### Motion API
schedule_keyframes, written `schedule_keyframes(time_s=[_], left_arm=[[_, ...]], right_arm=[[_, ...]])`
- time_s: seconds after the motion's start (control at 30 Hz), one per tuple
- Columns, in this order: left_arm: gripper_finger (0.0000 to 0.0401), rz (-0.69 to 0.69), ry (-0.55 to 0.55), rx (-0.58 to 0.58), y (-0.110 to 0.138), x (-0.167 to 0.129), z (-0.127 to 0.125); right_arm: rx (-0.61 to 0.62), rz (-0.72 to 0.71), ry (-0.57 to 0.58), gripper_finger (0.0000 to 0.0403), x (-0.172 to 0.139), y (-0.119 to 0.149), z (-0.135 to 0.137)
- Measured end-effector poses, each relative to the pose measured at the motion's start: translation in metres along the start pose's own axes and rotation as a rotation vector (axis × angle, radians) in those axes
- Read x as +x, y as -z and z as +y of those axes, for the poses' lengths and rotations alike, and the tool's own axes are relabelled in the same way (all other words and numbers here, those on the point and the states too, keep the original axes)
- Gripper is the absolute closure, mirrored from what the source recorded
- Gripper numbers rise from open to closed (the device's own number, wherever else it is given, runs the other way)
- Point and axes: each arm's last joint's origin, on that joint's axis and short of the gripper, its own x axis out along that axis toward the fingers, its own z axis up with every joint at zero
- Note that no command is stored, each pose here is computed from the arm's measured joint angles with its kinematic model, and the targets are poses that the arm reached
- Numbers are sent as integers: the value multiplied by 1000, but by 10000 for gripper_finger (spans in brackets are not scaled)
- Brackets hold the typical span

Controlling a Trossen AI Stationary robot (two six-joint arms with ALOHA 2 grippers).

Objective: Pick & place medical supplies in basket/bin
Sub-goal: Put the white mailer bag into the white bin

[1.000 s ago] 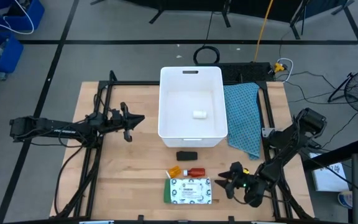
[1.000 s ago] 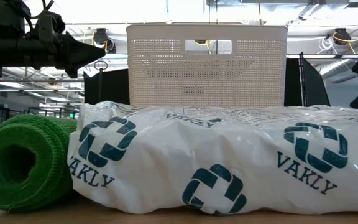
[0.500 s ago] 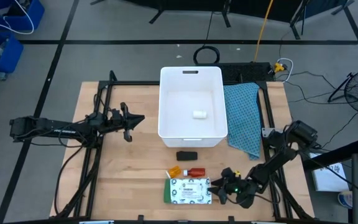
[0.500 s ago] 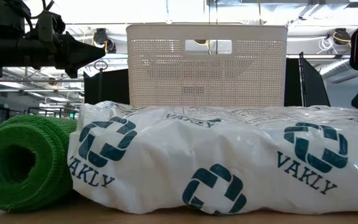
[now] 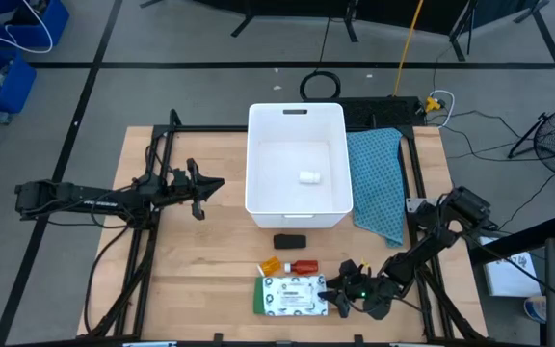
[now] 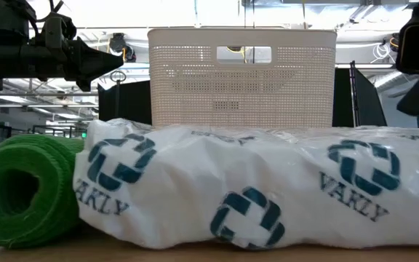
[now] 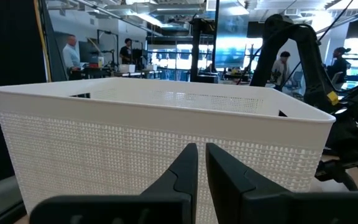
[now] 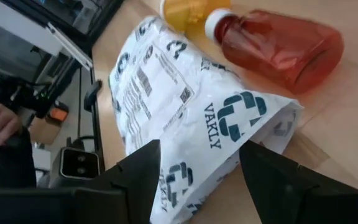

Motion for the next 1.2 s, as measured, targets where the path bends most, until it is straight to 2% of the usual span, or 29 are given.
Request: schedule_keyframes(time_s=[0.1, 0.2, 0.47, 0.73, 1.0, 1.2], left_arm=[[364, 0, 0, 0, 0, 0, 0], [364, 0, 0, -1, 0, 0, 0], [364, 6, -1, -2, 1, 0, 0], [364, 7, -1, -2, 1, 0, 0], [364, 19, -1, -1, 2, 0, 0], [364, 20, -2, -1, 2, 0, 0]], right_arm=[[-15, 20, -1, 206, 2, -1, 0], [-32, 10, 17, 238, 2, -2, -2], [-97, -84, 54, 391, 0, -5, -3], [-207, -157, -31, 402, -25, -26, 24], [-388, -278, -164, 402, -85, -54, 60], [-470, -330, -248, 403, -134, -64, 72]])
